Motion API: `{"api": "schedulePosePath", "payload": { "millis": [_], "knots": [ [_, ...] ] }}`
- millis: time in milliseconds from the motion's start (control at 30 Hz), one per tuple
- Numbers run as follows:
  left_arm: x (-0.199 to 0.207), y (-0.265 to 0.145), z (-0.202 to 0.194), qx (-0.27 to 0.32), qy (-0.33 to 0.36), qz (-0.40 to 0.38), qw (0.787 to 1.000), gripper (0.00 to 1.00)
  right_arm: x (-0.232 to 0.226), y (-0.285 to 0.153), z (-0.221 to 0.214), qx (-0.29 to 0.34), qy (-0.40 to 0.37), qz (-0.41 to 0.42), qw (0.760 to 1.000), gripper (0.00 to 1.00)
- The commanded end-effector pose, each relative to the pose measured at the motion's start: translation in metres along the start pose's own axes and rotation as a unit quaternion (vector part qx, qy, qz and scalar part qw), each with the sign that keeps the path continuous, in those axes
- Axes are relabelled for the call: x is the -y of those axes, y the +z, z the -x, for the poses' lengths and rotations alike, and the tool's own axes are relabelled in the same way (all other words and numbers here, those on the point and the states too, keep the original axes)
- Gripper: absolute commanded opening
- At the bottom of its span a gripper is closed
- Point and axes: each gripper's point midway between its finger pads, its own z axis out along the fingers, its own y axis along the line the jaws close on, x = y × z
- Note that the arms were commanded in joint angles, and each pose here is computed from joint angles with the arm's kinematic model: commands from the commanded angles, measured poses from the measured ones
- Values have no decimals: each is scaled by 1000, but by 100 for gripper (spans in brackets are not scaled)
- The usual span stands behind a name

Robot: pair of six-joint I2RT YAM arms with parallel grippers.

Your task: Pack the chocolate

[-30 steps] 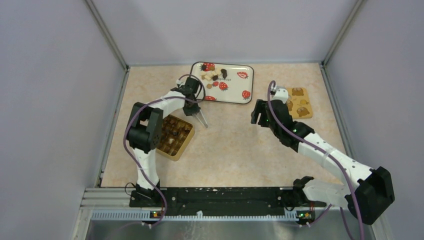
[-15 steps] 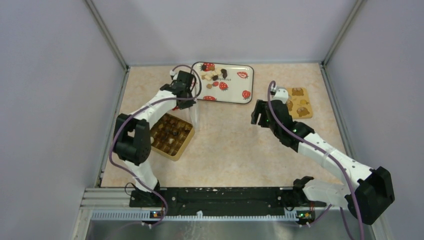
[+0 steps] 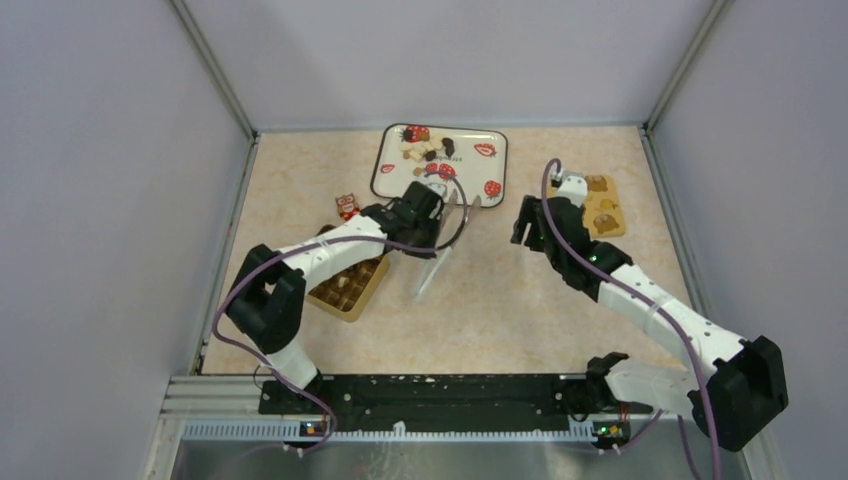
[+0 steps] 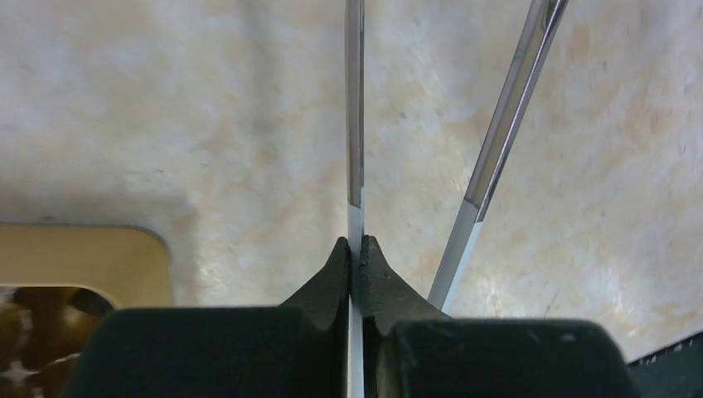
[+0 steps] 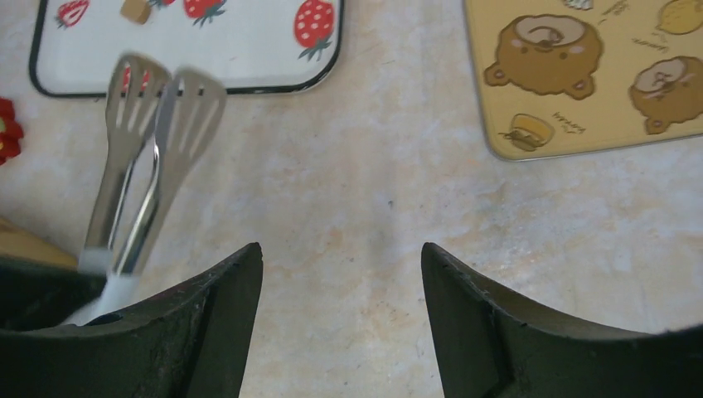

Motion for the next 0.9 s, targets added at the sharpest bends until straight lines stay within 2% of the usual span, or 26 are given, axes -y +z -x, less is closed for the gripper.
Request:
{"api": "schedulePosePath", "payload": {
  "millis": [0, 167, 267, 333, 367, 467, 600, 733, 867],
  "knots": [
    [27, -3, -13, 13, 30, -43, 999, 2, 40, 2, 33, 35, 23, -54, 998, 70],
    [13, 14, -32, -17, 21, 8, 1000, 4, 94, 21, 32, 2, 93, -81, 992, 70],
    [2, 19, -37, -27, 31, 35, 999, 6, 111, 26, 29, -6, 106, -95, 990, 70],
    [-4, 22, -37, -28, 39, 53, 997, 16, 123, 28, 30, -4, 112, -112, 987, 70],
    [-6, 24, -35, -23, 40, 60, 997, 27, 132, 29, 31, -1, 120, -127, 985, 70],
    [-7, 22, -25, -14, 37, 71, 997, 39, 160, 40, 34, 1, 174, -151, 973, 69],
    [0, 1, -4, 8, 35, 65, 997, 55, 182, 63, 58, 14, 202, -170, 964, 69],
    [14, -32, 22, 47, 19, 36, 998, 56, 194, 107, 83, -1, 213, -171, 962, 69],
    [49, -60, 33, 65, -23, -56, 996, 58, 208, 155, 98, -32, 207, -199, 957, 71]
  ]
}}
